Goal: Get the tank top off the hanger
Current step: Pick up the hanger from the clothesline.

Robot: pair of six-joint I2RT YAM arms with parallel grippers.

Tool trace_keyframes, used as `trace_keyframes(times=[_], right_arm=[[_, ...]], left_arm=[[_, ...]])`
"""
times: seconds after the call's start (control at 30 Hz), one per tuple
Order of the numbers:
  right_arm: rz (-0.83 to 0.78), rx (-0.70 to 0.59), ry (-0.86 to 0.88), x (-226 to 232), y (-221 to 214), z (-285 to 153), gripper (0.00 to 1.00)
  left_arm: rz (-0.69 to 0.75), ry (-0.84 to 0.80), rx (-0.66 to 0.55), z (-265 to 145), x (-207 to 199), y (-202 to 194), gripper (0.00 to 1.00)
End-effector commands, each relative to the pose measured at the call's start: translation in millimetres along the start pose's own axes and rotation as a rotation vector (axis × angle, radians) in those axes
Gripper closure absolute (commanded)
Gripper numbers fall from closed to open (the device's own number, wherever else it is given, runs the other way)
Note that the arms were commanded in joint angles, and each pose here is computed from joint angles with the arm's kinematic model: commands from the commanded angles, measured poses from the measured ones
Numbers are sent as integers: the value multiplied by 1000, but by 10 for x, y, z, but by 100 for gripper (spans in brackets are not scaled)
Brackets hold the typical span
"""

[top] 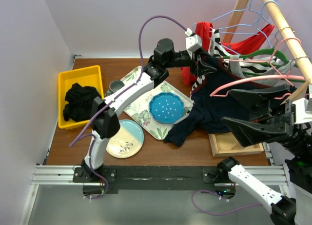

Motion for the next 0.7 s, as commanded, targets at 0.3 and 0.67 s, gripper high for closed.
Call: trace_keyframes(times=[0.3,0.67], right_arm=[[-4,-43,-21,-25,67,-10,4],[-1,-56,-31,-22,91,-39,4]], left_arm=[[122,-44,16,104,-677,313,63],[155,30,44,9,-699,373,100]])
Point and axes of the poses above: each gripper's point midway between its finger pads, its own z axis out along the fingers, its own x axis along the line the jaws close on, y = z × x, the point moved 1 cm from there along -z, back along the fingers
